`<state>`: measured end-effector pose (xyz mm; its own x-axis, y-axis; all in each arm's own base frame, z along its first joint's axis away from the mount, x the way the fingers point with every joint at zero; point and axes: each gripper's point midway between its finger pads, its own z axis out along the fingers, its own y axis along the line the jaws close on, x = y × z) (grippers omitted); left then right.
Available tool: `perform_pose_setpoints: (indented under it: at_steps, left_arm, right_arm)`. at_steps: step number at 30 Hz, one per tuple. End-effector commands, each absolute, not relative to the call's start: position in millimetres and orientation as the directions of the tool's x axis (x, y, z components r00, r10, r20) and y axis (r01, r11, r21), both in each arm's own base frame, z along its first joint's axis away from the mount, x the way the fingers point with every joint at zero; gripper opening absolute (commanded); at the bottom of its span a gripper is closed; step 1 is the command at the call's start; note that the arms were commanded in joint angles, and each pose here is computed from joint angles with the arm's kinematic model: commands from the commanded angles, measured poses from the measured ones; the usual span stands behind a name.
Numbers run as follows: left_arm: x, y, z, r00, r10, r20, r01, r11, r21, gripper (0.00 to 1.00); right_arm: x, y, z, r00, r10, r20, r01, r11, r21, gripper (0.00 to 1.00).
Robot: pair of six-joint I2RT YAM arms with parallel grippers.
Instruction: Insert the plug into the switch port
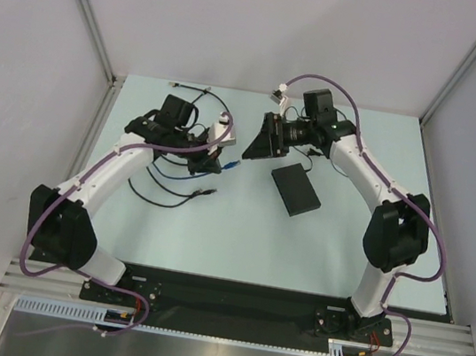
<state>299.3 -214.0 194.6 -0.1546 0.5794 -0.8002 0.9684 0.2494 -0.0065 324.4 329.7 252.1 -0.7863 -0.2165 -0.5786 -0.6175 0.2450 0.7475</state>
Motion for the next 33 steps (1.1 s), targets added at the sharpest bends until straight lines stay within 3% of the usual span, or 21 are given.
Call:
perform_pose_setpoints:
  at_steps: [1, 15, 20, 21, 23, 24, 26, 29, 30, 33]
  left_arm:
    - [306.6, -219.3, 212.1, -0.089, 0.559, -0.824, 0.963, 0.259, 0.072, 0.0]
    - [296.6, -229.3, 228.8, 0.026, 0.553, -0.833, 0.965, 0.205, 0.166, 0.0]
    - [296.0, -228.9, 226.8, 0.034, 0.563, -0.826, 0.963, 0.202, 0.178, 0.0]
    - [296.3, -229.0, 227.0, 0.035, 0.562, -0.826, 0.963, 0.202, 0.179, 0.0]
    - [297.0, -229.6, 229.0, 0.035, 0.558, -0.829, 0.962, 0.207, 0.18, 0.0]
    - [298.1, -229.6, 228.3, 0.019, 0.555, -0.832, 0.961, 0.218, 0.168, 0.0]
    - [300.9, -229.2, 230.3, -0.003, 0.547, -0.837, 0.959, 0.24, 0.153, 0.0]
    - [308.9, -226.4, 244.3, -0.087, 0.483, -0.871, 0.947, 0.311, 0.078, 0.14]
    - [306.9, -226.0, 252.3, -0.149, 0.433, -0.889, 0.943, 0.332, 0.004, 0.26]
    - [307.1, -211.4, 298.4, -0.27, 0.222, -0.937, 0.93, 0.314, -0.193, 0.44]
  right_arm:
    - [311.3, 332.9, 260.1, -0.745, -0.245, -0.62, -0.665, 0.203, 0.719, 0.75]
    - [321.2, 353.1, 252.5, -0.782, -0.239, -0.576, -0.618, 0.174, 0.766, 0.62]
    - [320.6, 357.9, 256.3, -0.77, -0.248, -0.588, -0.63, 0.149, 0.762, 0.38]
    - [319.9, 357.8, 258.2, -0.766, -0.249, -0.592, -0.634, 0.143, 0.76, 0.27]
    - [316.4, 358.7, 261.3, -0.747, -0.261, -0.612, -0.654, 0.121, 0.747, 0.14]
    - [315.1, 357.8, 263.9, -0.739, -0.265, -0.619, -0.661, 0.109, 0.743, 0.0]
    - [307.3, 358.2, 275.3, -0.699, -0.283, -0.657, -0.692, 0.037, 0.721, 0.0]
    - [311.3, 356.2, 291.6, -0.608, -0.278, -0.744, -0.778, 0.02, 0.628, 0.0]
    - [313.3, 354.6, 294.7, -0.582, -0.279, -0.764, -0.8, 0.027, 0.599, 0.0]
    - [326.1, 346.5, 308.3, -0.473, -0.271, -0.838, -0.878, 0.062, 0.475, 0.0]
